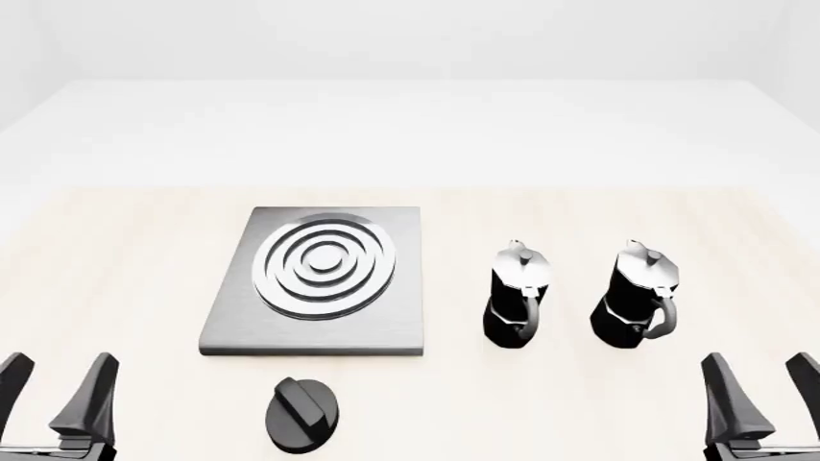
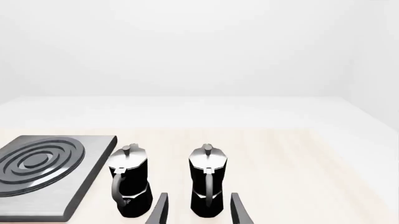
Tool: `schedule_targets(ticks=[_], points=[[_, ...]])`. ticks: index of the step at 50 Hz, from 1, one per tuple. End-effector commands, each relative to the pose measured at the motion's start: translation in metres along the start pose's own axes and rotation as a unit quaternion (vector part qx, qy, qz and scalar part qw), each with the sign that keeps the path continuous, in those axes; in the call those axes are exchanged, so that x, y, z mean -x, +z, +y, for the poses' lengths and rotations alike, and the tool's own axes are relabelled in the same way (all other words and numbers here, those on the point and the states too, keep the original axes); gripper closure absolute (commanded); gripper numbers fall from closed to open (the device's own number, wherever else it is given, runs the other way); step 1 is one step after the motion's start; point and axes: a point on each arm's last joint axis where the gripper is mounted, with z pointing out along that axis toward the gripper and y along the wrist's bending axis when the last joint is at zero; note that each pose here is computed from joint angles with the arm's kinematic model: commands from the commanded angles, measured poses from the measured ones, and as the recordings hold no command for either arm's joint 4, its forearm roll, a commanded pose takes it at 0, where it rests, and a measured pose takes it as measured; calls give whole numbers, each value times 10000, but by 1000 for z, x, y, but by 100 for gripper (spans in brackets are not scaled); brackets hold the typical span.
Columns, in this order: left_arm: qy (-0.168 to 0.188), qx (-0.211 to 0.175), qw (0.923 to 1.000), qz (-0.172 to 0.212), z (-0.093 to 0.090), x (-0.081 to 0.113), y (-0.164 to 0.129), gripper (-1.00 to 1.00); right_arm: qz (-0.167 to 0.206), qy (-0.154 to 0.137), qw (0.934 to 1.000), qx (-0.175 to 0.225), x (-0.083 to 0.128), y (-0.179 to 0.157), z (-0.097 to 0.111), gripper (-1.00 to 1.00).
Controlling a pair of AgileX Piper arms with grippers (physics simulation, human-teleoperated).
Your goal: Turn off the stove.
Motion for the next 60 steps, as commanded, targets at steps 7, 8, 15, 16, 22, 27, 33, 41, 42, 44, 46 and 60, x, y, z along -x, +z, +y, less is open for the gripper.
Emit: schedule_targets(ticks=[7, 8, 15, 16, 22, 27, 33, 41, 42, 44, 46, 60], points=[[26, 10, 10000, 1, 0, 1, 1, -100, 17, -45, 10000, 46, 0, 0, 1, -100], [29, 7, 10000, 0, 0, 1, 1, -100, 21, -38, 10000, 54, 0, 0, 1, -100], [49, 52, 10000, 0, 1, 2, 1, -100, 13, -31, 10000, 71, 0, 0, 1, -100], [83, 53, 9999, -25, 1, 4, 1, -100, 16, -29, 10000, 69, 0, 0, 1, -100], [9, 0, 9994, 358, 0, 0, 13, -100, 12, -12, 9999, 112, 0, 0, 1, -100], [-33, -42, 9980, 632, -1, -2, 25, -100, 18, -9, 9999, 131, 0, 0, 1, -100], [-271, -228, 9933, 1104, -6, 6, 52, -100, 16, 1, 9999, 150, 0, 0, 2, -100], [-266, -370, 9900, 1336, -9, 24, 63, -100, 14, -4, 9999, 143, 0, 0, 2, -100], [-289, -405, 9874, 1505, -11, 21, 68, -100, 15, -5, 9999, 145, 0, 0, 2, -100], [-308, -468, 9836, 1714, -14, 19, 74, -100, 20, -9, 9999, 168, 0, 0, 2, -100], [-332, -627, 9803, 1841, -19, 18, 77, -100, 41, 3, 9998, 190, -1, 0, 2, -100], [-1062, -605, 9615, 2461, -28, 18, 95, -100, 76, -43, 9996, 267, -1, 0, 3, -100]])
